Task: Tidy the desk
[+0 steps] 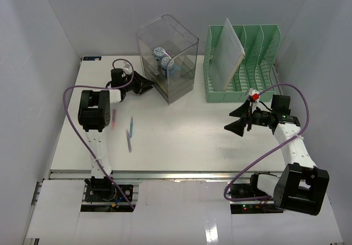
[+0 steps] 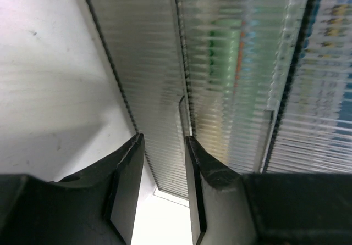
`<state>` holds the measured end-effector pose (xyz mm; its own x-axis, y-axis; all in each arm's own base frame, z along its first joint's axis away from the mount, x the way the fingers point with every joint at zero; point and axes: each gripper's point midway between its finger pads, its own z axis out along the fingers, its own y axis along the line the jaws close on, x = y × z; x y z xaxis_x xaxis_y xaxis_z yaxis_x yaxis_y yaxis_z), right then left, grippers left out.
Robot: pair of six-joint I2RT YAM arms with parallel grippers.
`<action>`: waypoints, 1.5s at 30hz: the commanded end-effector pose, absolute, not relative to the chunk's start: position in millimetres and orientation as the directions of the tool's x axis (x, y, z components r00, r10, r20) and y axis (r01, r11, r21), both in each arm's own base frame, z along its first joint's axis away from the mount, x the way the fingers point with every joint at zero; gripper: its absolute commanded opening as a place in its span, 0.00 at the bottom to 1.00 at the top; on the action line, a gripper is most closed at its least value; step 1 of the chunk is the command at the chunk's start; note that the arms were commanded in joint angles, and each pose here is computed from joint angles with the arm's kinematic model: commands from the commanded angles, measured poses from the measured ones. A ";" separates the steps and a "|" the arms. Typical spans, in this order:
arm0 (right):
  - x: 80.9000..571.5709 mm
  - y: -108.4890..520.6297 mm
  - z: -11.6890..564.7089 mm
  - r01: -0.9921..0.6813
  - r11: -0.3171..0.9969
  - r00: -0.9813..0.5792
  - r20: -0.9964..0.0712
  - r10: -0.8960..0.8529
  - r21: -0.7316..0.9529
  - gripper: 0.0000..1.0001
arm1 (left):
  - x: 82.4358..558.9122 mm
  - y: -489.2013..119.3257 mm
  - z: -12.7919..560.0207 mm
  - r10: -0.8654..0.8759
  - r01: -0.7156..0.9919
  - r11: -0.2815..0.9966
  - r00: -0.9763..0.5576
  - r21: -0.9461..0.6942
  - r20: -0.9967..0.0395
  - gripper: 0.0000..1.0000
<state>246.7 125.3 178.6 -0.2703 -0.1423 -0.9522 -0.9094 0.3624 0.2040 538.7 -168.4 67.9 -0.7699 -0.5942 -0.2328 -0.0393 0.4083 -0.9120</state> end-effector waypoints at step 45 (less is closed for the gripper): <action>240.0 130.8 177.0 -0.932 0.328 -0.223 -0.958 -0.180 0.155 0.88 | 476.1 -82.4 132.2 -0.567 0.088 0.447 -0.742 -0.890 -0.358 0.98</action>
<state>246.2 124.7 172.9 -0.2641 -0.1616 -0.9508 -0.9130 0.3597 0.1925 479.0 -82.3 69.2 -0.7613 -0.6220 -0.1832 -0.0770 0.3673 -0.9269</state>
